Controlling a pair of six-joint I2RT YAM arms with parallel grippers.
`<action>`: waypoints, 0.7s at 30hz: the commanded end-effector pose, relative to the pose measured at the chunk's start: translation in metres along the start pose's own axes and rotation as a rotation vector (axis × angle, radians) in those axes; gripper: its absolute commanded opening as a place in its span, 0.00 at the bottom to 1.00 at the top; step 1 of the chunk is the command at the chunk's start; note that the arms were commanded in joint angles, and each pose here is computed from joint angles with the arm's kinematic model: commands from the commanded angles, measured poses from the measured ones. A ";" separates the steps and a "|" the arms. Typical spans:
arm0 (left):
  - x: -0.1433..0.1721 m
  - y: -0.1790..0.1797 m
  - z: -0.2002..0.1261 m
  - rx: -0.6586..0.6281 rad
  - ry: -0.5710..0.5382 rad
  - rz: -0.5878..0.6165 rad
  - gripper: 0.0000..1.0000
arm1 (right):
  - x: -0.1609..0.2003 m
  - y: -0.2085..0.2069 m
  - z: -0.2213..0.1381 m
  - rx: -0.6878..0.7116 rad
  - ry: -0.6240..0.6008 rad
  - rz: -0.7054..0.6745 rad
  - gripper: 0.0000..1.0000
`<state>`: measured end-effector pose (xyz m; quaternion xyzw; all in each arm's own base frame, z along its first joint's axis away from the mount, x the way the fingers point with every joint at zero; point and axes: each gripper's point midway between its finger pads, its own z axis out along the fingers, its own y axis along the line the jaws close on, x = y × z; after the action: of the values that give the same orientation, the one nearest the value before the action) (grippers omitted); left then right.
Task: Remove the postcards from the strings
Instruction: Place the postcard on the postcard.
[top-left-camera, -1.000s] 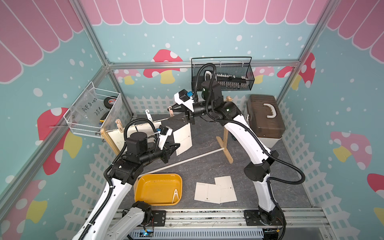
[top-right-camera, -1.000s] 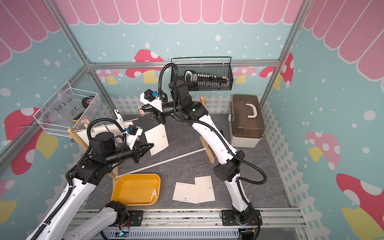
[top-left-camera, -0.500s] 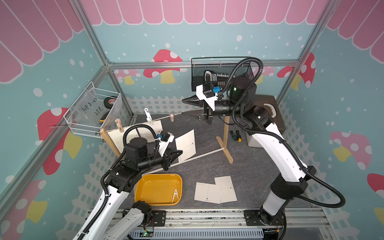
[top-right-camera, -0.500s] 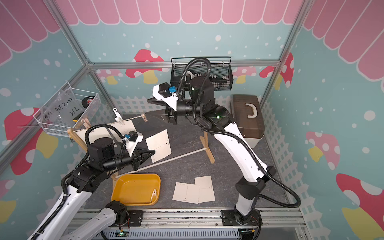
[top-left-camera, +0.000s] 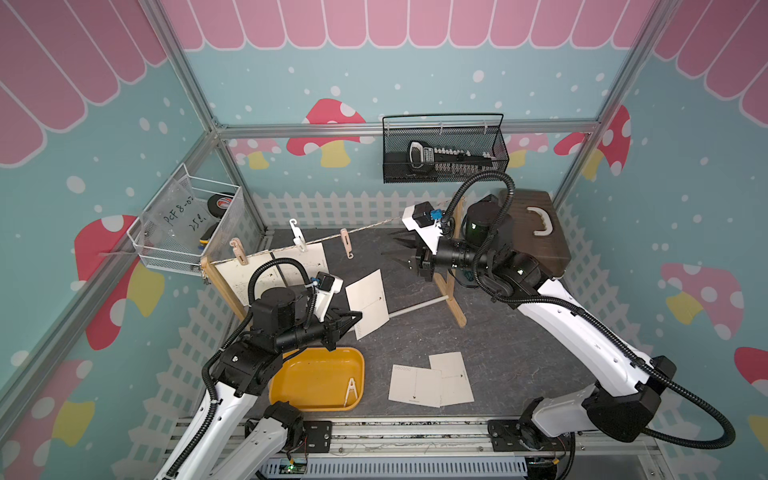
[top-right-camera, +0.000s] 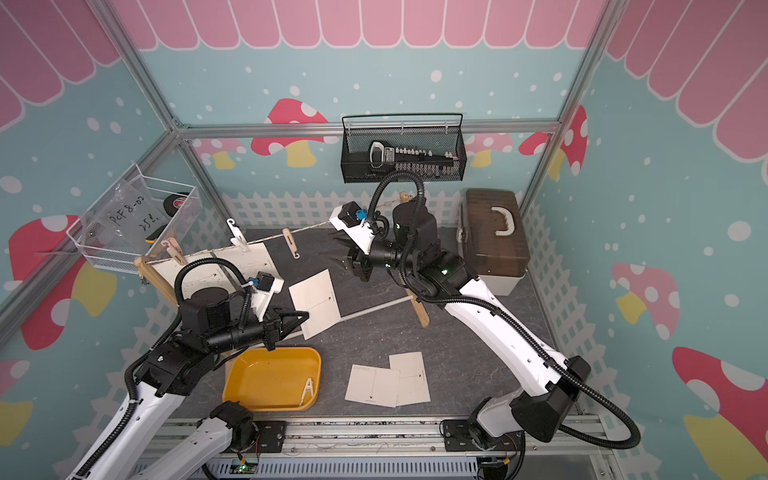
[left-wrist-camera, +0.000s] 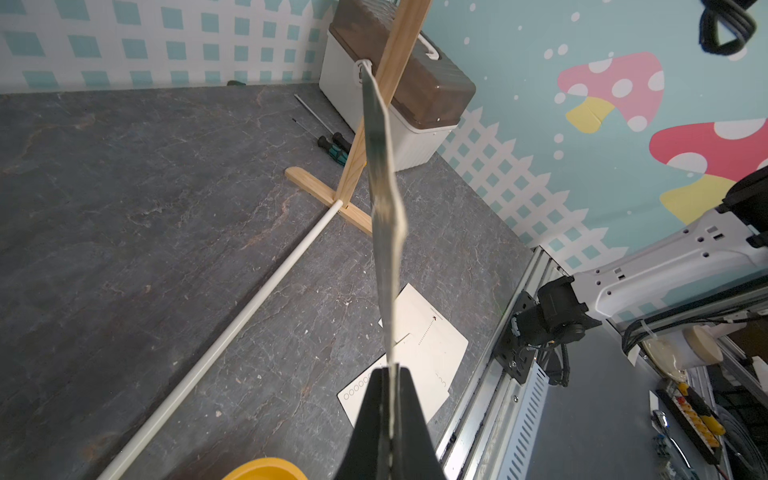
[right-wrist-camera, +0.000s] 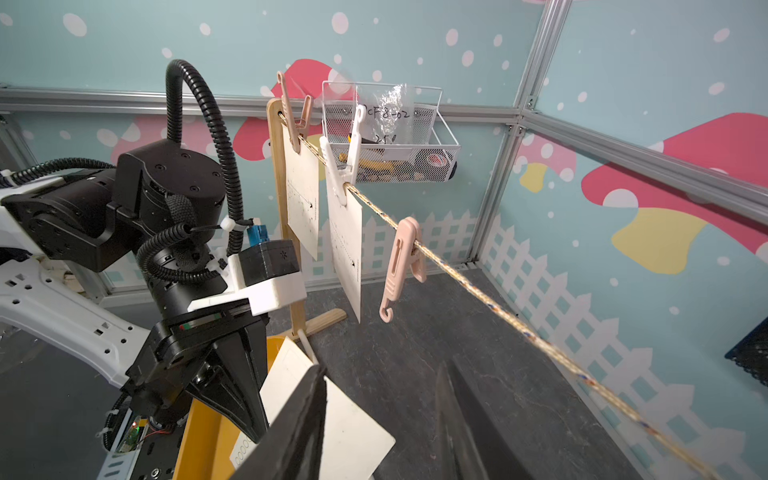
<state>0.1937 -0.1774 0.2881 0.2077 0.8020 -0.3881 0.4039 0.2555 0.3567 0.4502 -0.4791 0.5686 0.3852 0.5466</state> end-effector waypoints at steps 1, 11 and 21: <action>0.014 -0.001 -0.001 0.007 0.045 -0.108 0.00 | -0.015 0.003 0.000 -0.013 -0.074 0.033 0.44; 0.055 -0.015 0.021 0.096 0.250 -0.240 0.00 | -0.014 0.005 -0.032 0.098 -0.105 0.001 0.46; 0.112 -0.051 0.073 0.116 0.584 -0.152 0.00 | -0.016 0.011 -0.097 0.293 -0.149 -0.030 0.47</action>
<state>0.1299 -0.2569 0.1947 0.2718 0.8654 -0.4031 0.1215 0.2151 0.2812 0.4734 -0.3963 0.5625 0.3519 0.6345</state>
